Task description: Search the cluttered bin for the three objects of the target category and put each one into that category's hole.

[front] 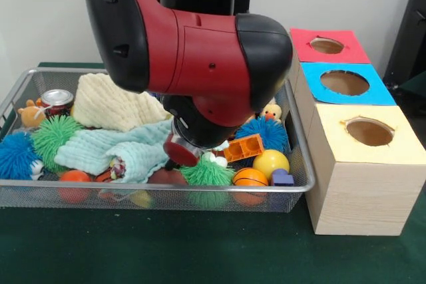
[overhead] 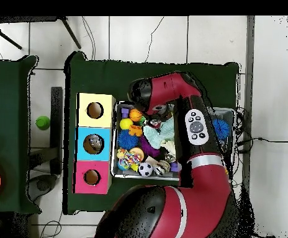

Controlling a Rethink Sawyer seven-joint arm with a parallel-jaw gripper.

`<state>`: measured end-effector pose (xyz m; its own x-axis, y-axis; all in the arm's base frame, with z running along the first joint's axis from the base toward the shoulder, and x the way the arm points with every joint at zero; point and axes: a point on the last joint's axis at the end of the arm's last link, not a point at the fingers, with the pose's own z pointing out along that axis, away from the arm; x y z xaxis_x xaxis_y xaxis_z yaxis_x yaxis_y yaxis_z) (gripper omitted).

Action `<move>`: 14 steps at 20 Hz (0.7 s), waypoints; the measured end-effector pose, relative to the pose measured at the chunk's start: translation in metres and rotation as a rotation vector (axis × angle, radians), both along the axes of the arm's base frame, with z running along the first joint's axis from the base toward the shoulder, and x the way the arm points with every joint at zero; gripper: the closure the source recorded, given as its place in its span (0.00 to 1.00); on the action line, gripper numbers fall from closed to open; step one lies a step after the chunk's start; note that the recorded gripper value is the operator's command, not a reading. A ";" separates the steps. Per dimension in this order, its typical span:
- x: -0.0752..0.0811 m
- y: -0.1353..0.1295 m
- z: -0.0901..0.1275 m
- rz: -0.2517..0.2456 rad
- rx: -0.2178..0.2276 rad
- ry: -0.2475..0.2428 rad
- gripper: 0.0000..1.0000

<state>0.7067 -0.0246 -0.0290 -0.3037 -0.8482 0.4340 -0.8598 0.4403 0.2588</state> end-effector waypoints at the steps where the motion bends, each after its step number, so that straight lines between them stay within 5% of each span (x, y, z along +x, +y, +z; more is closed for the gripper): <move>1: -0.001 -0.001 0.000 0.000 -0.001 0.004 0.00; 14: -0.020 -0.054 -0.011 0.006 -0.066 0.062 0.00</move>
<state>0.6864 -0.0785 -0.0400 -0.2691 -0.8190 0.5068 -0.8457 0.4527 0.2825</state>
